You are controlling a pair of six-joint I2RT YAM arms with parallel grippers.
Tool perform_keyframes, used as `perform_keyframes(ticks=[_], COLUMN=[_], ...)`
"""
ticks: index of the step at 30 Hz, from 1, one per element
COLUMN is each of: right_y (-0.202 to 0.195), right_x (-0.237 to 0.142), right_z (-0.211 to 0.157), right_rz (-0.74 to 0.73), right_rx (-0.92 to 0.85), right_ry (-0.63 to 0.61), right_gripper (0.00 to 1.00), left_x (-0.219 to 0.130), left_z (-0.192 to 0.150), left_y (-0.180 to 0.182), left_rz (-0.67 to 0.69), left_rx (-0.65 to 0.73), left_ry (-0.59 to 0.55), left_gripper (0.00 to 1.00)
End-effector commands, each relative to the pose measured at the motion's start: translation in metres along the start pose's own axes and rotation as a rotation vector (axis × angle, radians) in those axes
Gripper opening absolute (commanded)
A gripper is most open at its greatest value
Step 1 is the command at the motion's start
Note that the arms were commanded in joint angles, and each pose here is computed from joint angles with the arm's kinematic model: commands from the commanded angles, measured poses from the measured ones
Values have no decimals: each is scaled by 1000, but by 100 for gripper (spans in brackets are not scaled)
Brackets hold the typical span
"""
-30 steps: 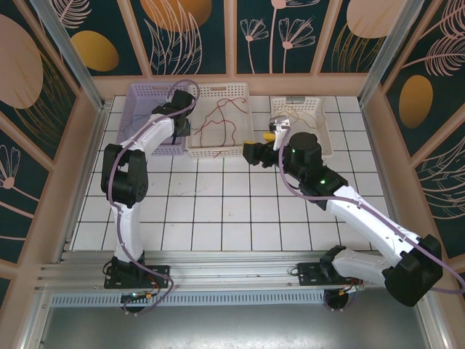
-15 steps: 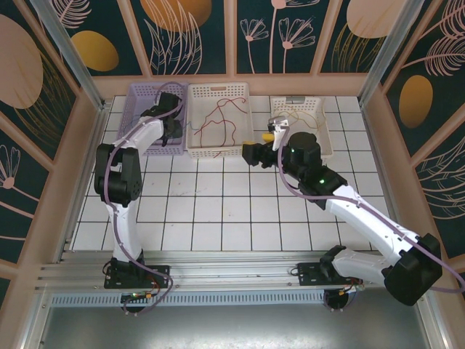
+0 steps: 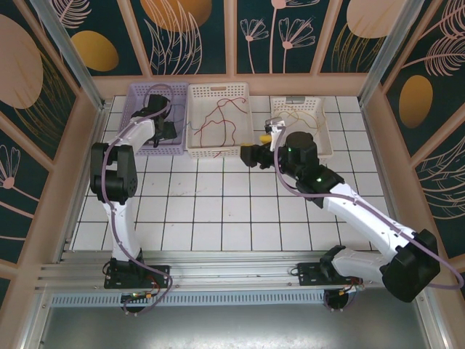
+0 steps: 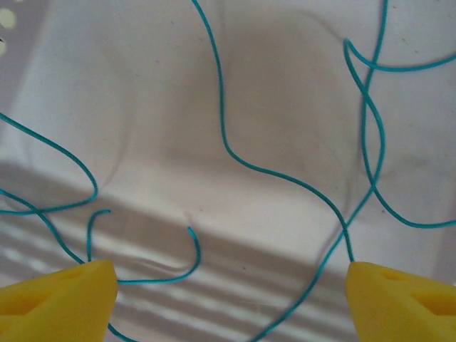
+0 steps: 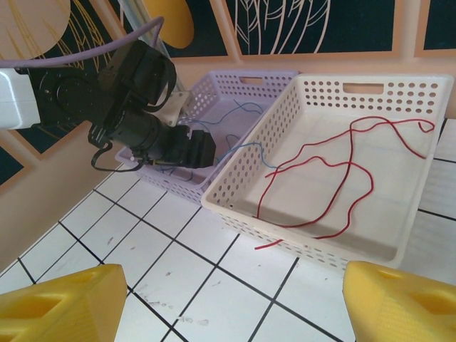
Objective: Untangle the cables
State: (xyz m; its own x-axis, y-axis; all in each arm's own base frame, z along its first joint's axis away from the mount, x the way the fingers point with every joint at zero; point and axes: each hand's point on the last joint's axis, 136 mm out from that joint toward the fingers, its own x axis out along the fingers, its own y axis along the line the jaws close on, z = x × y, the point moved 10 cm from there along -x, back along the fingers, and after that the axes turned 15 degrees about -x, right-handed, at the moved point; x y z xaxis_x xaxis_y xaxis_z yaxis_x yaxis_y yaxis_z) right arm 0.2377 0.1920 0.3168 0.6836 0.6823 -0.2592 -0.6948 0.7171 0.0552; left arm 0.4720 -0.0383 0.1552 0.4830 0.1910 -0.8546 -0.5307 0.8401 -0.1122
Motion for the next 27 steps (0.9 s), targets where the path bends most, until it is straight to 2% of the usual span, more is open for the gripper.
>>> perform_keyframes(ticks=[1, 5, 9, 20, 27], right_y=[3, 6, 9, 16, 20], right_x=[3, 7, 9, 8, 7], right_z=[7, 5, 3, -1, -5], right_rz=[31, 43, 55, 66, 69], right_rx=[-4, -6, -13, -38, -57], right_ry=[-26, -21, -15, -5, -1], right_gripper=[80, 80, 80, 80, 80], left_x=[-3, 2, 4, 49, 64], left_z=[20, 38, 52, 62, 65], left_y=[1, 5, 1, -17, -20], left_rz=[16, 2, 1, 15, 43], left_rx=[-60, -120, -147, -145, -144], left_ry=[-74, -118, -187, -164, -181], left_gripper=[84, 82, 75, 60, 56])
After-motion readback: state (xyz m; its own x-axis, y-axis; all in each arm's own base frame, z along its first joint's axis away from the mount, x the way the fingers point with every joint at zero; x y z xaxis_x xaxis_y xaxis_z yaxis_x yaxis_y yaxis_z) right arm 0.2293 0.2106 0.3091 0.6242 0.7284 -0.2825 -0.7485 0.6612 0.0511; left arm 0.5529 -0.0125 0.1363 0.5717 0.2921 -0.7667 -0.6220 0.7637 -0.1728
